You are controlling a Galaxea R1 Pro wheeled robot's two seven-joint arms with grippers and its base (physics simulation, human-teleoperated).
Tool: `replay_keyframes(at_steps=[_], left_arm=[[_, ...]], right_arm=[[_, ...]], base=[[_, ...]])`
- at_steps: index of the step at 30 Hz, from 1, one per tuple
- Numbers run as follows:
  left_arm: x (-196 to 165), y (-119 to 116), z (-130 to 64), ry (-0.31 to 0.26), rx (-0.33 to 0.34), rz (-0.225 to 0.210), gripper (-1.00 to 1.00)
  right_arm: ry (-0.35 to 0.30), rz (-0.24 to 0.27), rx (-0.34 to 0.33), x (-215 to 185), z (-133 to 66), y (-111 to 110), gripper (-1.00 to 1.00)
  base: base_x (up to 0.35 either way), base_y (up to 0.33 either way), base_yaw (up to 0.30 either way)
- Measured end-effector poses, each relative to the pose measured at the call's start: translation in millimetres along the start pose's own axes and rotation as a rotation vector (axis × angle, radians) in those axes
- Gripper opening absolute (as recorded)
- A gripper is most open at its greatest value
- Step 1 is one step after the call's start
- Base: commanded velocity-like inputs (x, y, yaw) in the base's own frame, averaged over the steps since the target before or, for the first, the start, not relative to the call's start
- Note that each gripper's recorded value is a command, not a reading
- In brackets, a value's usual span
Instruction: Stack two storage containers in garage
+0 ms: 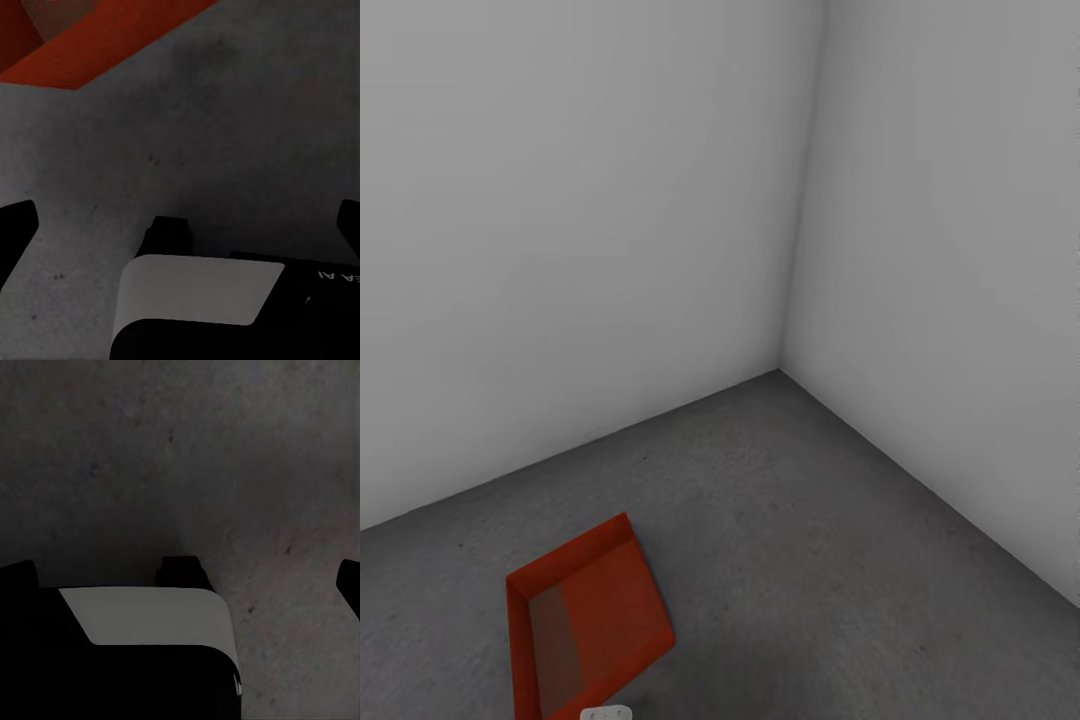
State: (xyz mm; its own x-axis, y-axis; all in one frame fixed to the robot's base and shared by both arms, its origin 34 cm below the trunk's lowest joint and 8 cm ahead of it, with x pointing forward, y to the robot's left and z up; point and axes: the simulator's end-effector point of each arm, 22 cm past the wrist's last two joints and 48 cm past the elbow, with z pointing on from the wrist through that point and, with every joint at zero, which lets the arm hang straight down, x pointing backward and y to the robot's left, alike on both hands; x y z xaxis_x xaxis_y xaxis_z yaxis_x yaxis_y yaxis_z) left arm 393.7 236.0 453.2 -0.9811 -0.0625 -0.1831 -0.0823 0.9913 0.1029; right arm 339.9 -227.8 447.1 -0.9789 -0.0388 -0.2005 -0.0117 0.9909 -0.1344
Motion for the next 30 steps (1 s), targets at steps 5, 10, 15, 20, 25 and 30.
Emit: replay_keyframes(at_steps=[5,10,15,20,25,30], left_arm=[[0.0,0.0,0.0,0.0,0.0,0.0,1.0],[0.0,0.0,0.0,0.0,0.0,0.0,1.0],[0.0,0.0,0.0,0.0,0.0,0.0,1.0],[0.0,0.0,0.0,0.0,0.0,0.0,1.0],[0.0,0.0,0.0,0.0,0.0,0.0,1.0],[0.0,0.0,0.0,0.0,0.0,0.0,1.0]], right_arm=[[0.0,0.0,-0.001,0.0,-0.1,0.8,1.0],[0.0,0.0,0.0,0.0,0.0,0.1,1.0],[0.0,0.0,0.003,0.1,0.3,-2.2,1.0],[0.0,0.0,0.004,0.2,0.6,-3.5,1.0],[0.0,0.0,0.005,0.2,0.6,-4.0,1.0],[0.0,0.0,0.005,0.2,0.6,-3.8,1.0]], base=[[0.0,0.0,-0.01],[0.0,0.0,-0.001],[0.0,0.0,0.0],[0.0,0.0,0.0],[0.0,0.0,0.0],[0.0,0.0,0.0]])
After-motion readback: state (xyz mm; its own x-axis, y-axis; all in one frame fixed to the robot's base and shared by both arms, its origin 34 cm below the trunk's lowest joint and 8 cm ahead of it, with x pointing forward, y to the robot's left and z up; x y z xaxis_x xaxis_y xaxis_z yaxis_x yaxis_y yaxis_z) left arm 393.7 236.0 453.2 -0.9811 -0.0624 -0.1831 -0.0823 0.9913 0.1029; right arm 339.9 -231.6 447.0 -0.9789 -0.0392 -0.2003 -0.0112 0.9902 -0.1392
